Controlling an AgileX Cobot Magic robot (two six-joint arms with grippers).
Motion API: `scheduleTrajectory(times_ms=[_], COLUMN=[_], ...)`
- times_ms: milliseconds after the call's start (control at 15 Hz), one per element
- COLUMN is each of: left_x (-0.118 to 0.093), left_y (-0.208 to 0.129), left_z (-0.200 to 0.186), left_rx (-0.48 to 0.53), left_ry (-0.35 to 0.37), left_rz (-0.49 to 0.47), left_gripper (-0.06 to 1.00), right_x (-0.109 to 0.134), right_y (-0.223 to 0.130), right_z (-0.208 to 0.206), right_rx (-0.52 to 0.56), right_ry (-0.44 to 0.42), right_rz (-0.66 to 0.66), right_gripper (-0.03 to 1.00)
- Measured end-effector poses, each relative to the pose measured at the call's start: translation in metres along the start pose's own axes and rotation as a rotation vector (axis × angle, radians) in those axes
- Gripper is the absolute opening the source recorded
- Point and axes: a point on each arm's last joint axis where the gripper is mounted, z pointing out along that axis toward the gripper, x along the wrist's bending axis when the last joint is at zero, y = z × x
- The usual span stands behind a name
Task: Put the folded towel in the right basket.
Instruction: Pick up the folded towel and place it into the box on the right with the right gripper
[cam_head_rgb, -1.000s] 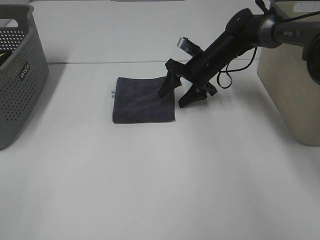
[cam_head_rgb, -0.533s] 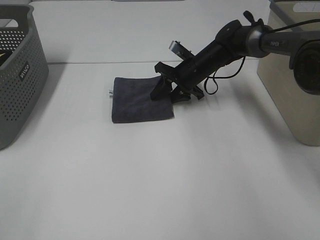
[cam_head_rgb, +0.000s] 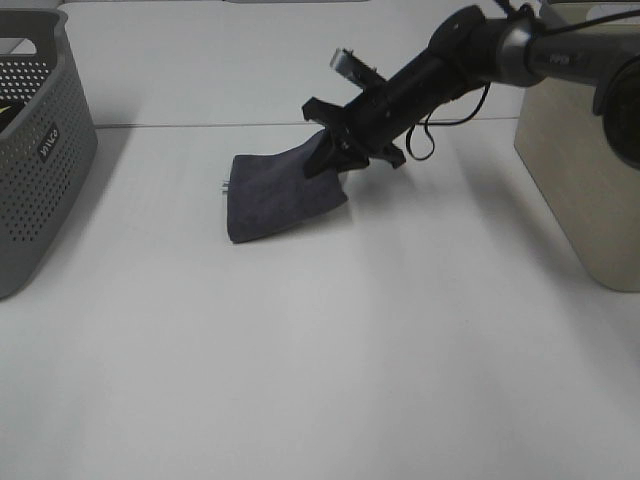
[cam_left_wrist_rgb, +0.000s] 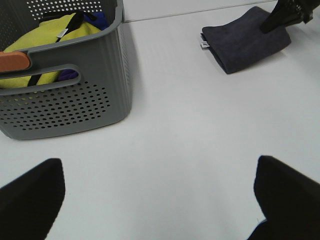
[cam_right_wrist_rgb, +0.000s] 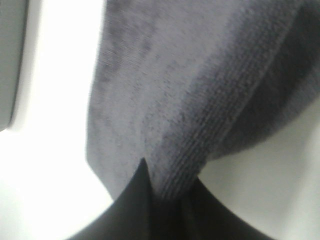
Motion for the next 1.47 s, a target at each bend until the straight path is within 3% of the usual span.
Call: scheduleTrajectory(times_ms=[200, 400, 600, 867, 1067, 1133, 1200, 1333, 1467], left_x=[0.0, 0.0, 0.0, 0.0, 0.0, 0.0, 0.0, 0.0, 0.0], left_y=[0.0, 0.0, 0.0, 0.0, 0.0, 0.0, 0.0, 0.0, 0.0], left_z=[0.0, 0.0, 0.0, 0.0, 0.0, 0.0, 0.0, 0.0, 0.0], left_rx=[0.0, 0.0, 0.0, 0.0, 0.0, 0.0, 0.0, 0.0, 0.0], left_ry=[0.0, 0.0, 0.0, 0.0, 0.0, 0.0, 0.0, 0.0, 0.0], left_rz=[0.0, 0.0, 0.0, 0.0, 0.0, 0.0, 0.0, 0.0, 0.0], left_gripper=[0.98, 0.98, 0.98, 0.98, 0.98, 0.98, 0.98, 0.98, 0.98], right_x=[0.042, 0.084, 0.104, 0.079, 0.055, 0.043, 0.018, 0.0, -0.011], right_y=[0.018, 0.025, 0.023, 0.002, -0.016, -0.022, -0.032, -0.04, -0.045], right_z=[-0.063, -0.135, -0.215, -0.319, -0.37, -0.387, -0.409, -0.413, -0.408], right_rx=[-0.085, -0.177, -0.297, -0.388, -0.431, -0.453, -0.465, -0.428, -0.384], right_ry=[-0.059, -0.18, -0.285, -0.399, -0.461, -0.49, -0.572, -0.664, -0.702], right_rz=[-0.15, -0.289, -0.308, -0.209, -0.118, -0.07, 0.005, 0.056, 0.091], right_gripper=[0.07, 0.07, 0.07, 0.07, 0.07, 0.07, 0.07, 0.07, 0.07])
